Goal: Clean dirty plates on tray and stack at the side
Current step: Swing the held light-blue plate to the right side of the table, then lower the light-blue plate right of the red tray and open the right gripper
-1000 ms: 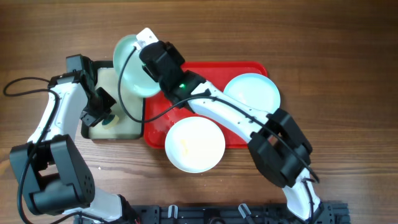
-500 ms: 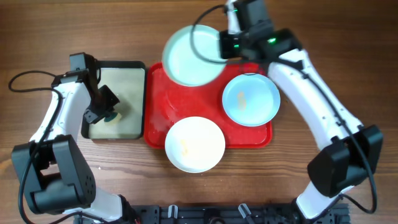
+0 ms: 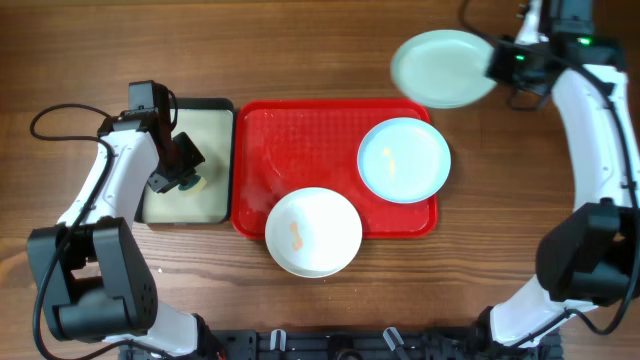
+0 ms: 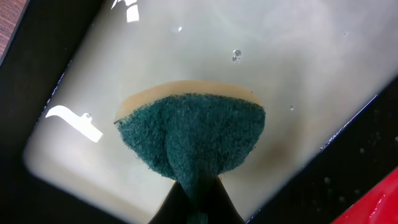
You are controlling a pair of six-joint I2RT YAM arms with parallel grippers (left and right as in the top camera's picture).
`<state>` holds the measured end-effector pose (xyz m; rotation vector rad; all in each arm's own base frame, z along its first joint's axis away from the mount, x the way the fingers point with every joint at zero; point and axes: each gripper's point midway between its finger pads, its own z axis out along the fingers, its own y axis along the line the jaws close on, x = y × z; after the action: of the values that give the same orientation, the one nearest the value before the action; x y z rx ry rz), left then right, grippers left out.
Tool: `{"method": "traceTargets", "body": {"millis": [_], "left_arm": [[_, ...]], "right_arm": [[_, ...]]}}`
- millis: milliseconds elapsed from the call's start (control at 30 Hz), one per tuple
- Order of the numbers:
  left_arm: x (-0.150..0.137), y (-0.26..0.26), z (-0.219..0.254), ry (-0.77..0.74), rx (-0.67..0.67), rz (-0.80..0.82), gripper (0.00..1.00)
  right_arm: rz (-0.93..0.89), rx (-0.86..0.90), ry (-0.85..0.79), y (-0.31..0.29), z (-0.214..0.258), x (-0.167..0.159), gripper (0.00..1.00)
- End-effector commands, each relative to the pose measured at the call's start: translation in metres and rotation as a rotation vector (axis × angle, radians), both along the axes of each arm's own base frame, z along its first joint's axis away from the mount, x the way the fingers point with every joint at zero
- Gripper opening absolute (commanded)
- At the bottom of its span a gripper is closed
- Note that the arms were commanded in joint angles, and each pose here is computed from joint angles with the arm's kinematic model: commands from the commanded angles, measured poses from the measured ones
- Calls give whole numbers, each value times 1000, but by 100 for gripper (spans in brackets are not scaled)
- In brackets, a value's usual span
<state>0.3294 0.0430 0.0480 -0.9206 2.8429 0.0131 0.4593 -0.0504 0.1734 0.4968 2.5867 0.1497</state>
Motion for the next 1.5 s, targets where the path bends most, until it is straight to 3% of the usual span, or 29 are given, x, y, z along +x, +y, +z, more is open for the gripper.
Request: {"method": "traceTargets", "body": {"millis": [0, 367, 833, 900, 1000, 1133, 1267, 1333, 1467], "left_arm": [[1, -2, 6, -24, 1, -24, 4], [1, -2, 6, -23, 2, -27, 4], [1, -2, 6, -23, 2, -27, 4], [1, -2, 6, -23, 2, -27, 4], [1, -2, 6, -23, 2, -27, 4], [2, -2, 6, -25, 6, -52, 4], [3, -3, 6, -27, 4, -73, 4], [8, -20, 7, -53, -59, -208, 4], [17, -39, 9, -94, -93, -330, 4]], "right_arm": [[-124, -85, 78, -46, -24, -19, 4], [-297, -169, 151, -94, -90, -49, 4], [-314, -203, 144, -101, -101, -52, 5], [-309, -206, 145, -101, -101, -52, 11], [-308, -206, 141, -101, -96, -52, 33], [-240, -135, 73, -84, -67, -43, 55], [-151, 27, -4, -50, -40, -39, 58], [-80, 160, -3, -23, -35, -44, 58], [-52, 244, 74, -4, -44, -61, 58]]}}
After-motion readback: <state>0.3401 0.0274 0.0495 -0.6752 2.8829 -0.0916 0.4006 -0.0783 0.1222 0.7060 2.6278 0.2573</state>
